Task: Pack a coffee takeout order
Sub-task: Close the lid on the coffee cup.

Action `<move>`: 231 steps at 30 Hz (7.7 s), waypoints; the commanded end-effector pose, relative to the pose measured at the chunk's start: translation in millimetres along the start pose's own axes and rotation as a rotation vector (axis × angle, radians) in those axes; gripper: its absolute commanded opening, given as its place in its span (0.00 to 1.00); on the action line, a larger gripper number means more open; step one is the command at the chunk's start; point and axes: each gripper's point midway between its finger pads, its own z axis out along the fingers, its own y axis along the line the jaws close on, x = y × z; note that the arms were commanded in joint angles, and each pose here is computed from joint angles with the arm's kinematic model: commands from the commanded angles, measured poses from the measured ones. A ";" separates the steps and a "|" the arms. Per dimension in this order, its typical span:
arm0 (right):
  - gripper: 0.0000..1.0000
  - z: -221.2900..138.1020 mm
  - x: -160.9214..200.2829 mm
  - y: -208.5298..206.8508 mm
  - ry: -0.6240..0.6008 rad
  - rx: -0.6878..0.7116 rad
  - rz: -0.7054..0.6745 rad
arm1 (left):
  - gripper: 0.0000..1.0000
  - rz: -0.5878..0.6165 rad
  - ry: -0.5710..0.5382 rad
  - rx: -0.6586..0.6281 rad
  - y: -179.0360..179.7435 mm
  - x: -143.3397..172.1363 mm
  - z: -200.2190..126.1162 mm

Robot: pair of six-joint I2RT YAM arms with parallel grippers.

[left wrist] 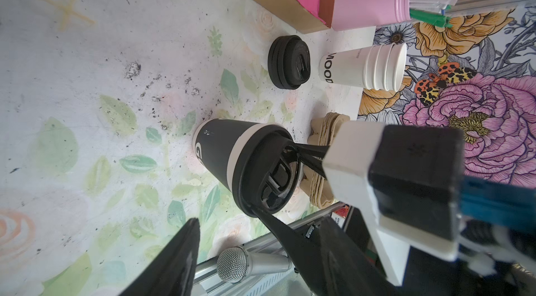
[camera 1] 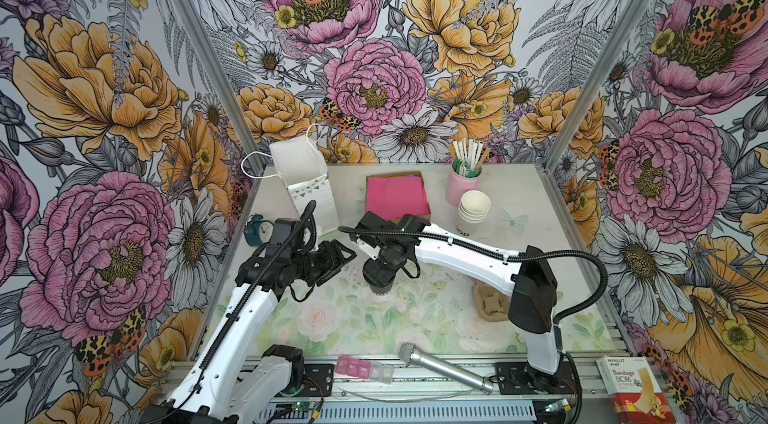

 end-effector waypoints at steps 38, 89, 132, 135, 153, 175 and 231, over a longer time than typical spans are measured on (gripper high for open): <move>0.69 6.9 11.8 -1.5 0.073 0.044 -0.018 | 0.67 -0.014 -0.008 -0.023 7.2 0.3 2.8; 0.78 -6.7 1.4 -8.4 0.032 0.004 0.026 | 0.67 0.007 0.024 -0.036 5.0 -3.1 11.4; 0.86 -52.1 1.7 -77.6 -0.171 -0.032 0.449 | 0.61 0.016 0.081 0.048 -12.3 5.7 48.5; 0.83 -43.9 9.5 -75.8 -0.159 -0.042 0.470 | 0.60 0.014 0.089 0.052 -11.1 8.3 51.9; 0.81 -38.6 14.6 -62.3 -0.173 -0.112 0.503 | 0.56 0.007 0.127 0.035 -4.4 23.8 64.1; 0.67 -7.9 30.0 -38.9 -0.087 -0.144 0.484 | 0.56 0.003 0.151 0.029 -5.3 26.3 83.3; 0.66 38.8 98.0 -35.0 0.069 -0.144 0.586 | 0.30 -0.005 0.238 -0.095 32.9 61.6 110.9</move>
